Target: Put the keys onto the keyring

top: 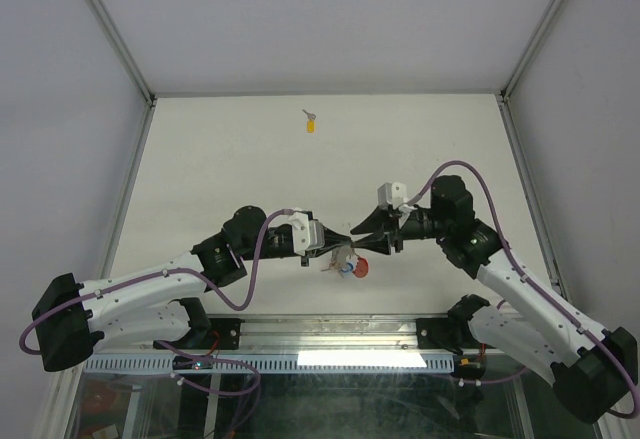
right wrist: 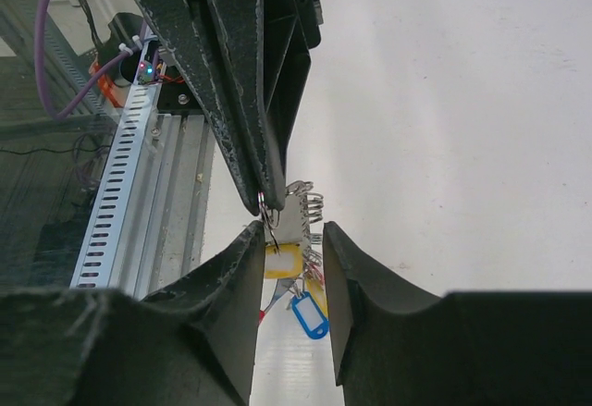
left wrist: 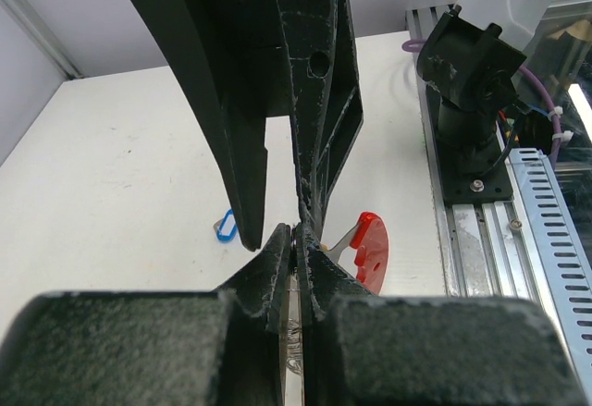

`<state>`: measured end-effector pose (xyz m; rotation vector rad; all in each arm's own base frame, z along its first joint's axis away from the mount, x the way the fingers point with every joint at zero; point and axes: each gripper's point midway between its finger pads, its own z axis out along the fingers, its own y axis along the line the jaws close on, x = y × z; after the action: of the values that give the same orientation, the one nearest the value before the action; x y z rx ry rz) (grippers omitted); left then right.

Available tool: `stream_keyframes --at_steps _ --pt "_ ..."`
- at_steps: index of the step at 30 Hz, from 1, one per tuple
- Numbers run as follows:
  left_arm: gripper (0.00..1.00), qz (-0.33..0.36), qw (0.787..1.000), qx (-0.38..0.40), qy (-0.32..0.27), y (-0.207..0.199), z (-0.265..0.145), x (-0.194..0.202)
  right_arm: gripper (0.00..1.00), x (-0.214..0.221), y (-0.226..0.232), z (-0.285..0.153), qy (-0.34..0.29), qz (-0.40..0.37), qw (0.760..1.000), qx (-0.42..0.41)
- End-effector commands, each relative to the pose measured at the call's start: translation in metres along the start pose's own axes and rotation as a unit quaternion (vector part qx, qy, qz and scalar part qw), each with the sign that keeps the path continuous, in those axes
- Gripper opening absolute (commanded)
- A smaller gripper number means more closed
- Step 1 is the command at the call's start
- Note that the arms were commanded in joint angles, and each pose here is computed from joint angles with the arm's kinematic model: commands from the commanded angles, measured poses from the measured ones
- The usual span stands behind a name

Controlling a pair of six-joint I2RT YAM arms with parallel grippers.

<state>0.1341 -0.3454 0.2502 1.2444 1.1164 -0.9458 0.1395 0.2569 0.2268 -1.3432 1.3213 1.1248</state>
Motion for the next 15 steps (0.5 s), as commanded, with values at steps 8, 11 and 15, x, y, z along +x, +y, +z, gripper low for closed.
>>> stream_keyframes --at_steps 8,11,15 --pt "0.0 0.023 0.998 0.0 -0.059 0.005 0.0039 -0.041 0.25 -0.0121 0.0035 0.0078 -0.02 -0.039 0.999 -0.025" --pt "0.0 0.022 0.998 0.0 -0.059 0.0052 0.0039 -0.0413 0.19 -0.0127 0.0051 0.0088 -0.021 -0.039 0.999 -0.031" --pt "0.0 0.021 0.998 -0.004 -0.059 0.0064 0.0033 -0.0416 0.0 -0.016 0.0068 0.0079 -0.026 -0.046 0.998 -0.033"
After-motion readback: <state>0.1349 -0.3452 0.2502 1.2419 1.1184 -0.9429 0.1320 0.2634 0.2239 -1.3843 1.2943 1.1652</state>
